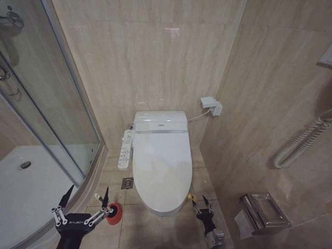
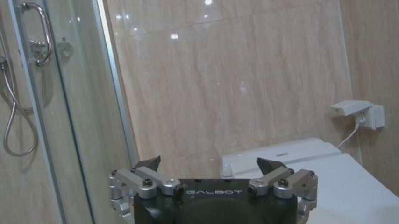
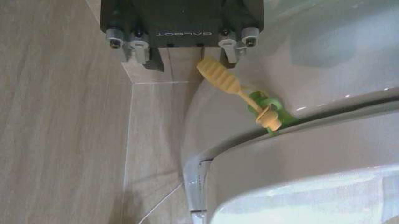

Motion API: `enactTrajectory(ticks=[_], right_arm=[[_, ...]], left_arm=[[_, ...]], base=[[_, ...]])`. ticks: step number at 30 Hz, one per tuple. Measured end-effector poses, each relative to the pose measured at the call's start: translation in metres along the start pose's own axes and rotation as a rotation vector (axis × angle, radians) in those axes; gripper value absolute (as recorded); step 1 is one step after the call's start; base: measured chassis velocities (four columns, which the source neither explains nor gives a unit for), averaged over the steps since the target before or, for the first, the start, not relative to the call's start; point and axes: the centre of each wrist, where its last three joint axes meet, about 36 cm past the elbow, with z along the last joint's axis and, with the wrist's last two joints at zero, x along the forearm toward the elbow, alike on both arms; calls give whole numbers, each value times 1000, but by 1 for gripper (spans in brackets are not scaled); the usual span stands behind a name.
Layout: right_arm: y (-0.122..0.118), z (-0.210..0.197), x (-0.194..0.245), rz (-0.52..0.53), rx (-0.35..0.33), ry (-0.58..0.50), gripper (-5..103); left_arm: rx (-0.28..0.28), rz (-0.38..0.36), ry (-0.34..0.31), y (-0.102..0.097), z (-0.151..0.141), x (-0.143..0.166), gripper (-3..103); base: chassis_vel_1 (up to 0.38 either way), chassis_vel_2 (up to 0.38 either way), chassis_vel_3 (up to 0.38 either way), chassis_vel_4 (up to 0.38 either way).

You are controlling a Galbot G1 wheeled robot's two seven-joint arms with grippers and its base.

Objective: Open the toilet lid, clean the toilet bowl with a toilet brush, close the toilet lid, and flush.

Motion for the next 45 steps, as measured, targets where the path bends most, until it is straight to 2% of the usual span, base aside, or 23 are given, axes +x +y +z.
enactTrajectory(ticks=[1,2,9,10,17,18,31,32,38,39,45], right_arm=[[0,0,0,0,0,0,82],[0,1,1,-2,0,-2,54],[0,3,4,-9,-5,-8,54],[0,4,5,-10,-7,-11,27],[-3,6,13,-61,-5,-40,27],[-3,6,13,-65,-7,-45,2],[-5,5,18,-42,-19,-54,0],[-5,4,19,-40,-22,-57,18],[-8,2,25,-35,-27,-63,18],[-8,2,26,-34,-29,-65,45],[-6,2,26,-33,-31,-75,45]], left_arm=[[0,0,0,0,0,0,100],[0,0,0,0,0,0,100],[0,0,0,0,0,0,100],[0,0,0,0,0,0,100],[0,0,0,0,0,0,100],[0,0,0,0,0,0,100],[0,0,0,0,0,0,100],[0,0,0,0,0,0,100],[0,0,0,0,0,0,100],[0,0,0,0,0,0,100],[0,0,0,0,0,0,100]], base=[[0,0,0,0],[0,0,0,0],[0,0,0,0],[0,0,0,0],[0,0,0,0],[0,0,0,0],[0,0,0,0],[0,0,0,0],[0,0,0,0],[0,0,0,0],[0,0,0,0]])
